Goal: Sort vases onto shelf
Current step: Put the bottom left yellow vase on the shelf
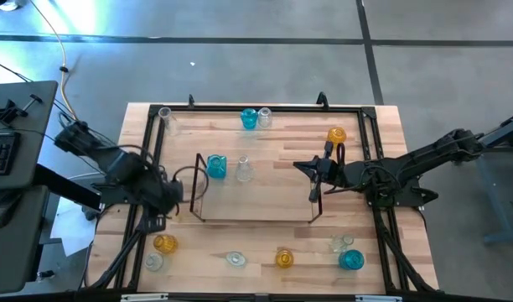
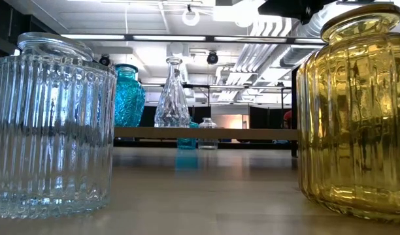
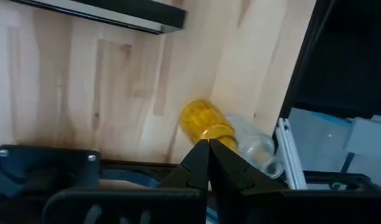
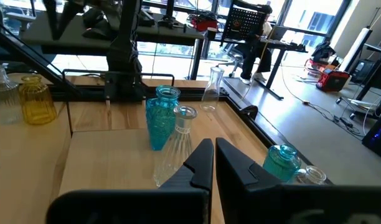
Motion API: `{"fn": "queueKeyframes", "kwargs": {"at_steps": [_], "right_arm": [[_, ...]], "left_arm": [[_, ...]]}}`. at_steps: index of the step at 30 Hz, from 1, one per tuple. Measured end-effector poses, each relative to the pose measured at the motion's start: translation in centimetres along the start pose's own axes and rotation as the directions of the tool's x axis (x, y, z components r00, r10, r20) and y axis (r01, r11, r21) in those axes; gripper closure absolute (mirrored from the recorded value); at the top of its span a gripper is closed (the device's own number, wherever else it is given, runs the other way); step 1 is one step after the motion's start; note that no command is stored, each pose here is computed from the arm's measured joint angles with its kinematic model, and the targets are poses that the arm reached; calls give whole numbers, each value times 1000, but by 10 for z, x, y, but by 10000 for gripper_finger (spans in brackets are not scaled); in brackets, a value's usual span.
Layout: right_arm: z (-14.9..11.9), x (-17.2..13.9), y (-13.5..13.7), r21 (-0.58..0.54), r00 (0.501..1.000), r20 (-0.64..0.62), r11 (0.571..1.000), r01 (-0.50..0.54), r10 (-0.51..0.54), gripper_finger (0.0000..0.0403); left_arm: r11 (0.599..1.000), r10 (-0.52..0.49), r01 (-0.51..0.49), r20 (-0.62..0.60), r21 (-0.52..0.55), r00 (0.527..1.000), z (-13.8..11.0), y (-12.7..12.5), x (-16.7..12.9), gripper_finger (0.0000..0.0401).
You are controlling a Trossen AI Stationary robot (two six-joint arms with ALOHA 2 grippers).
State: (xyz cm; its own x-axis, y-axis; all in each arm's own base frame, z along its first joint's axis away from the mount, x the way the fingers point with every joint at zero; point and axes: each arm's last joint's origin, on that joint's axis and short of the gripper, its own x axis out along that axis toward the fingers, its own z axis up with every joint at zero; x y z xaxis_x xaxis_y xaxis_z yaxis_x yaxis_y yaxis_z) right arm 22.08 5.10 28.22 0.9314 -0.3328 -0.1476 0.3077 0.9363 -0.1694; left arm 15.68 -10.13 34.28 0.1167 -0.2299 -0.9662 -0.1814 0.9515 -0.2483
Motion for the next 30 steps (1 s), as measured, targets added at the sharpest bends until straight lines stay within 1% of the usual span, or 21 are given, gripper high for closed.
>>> {"fn": "queueKeyframes", "kwargs": {"at_steps": [3, 6, 12, 15, 17, 20, 26, 30], "right_arm": [[0, 0, 0, -2, 1000, -3, 1000, 0, 0, 403], [-1, 0, 0, -7, 1000, -9, 1000, -1, 1, 403], [-1, 0, 0, 7, 1000, -12, 1000, -13, 13, 403], [-1, 0, 1, 19, 1000, -11, 1000, -21, 22, 403], [-1, 0, 1, 22, 1000, -11, 1000, -23, 23, 403], [-1, 0, 1, 26, 1000, -11, 999, -26, 26, 403], [-1, 0, 1, 30, 1000, -10, 999, -27, 27, 403], [-1, 0, 1, 30, 1000, -10, 999, -27, 27, 403]], "left_arm": [[1000, -5, 5, -9, 0, 1000, 0, -10, 7, 400], [1000, 7, -8, -29, -28, 1000, -1, -18, 13, 394], [997, 26, -32, -78, -68, 997, -14, -34, 22, 361], [994, 55, -65, -108, -87, 993, -24, -38, 32, 345], [993, 78, -89, -132, -79, 988, -30, -38, 41, 338], [994, 84, -94, -144, -64, 986, -37, -38, 53, 335], [996, 26, -37, -125, -84, 992, -44, -29, 66, 335], [993, 29, -46, -158, -108, 987, -50, -17, 75, 333]]}}
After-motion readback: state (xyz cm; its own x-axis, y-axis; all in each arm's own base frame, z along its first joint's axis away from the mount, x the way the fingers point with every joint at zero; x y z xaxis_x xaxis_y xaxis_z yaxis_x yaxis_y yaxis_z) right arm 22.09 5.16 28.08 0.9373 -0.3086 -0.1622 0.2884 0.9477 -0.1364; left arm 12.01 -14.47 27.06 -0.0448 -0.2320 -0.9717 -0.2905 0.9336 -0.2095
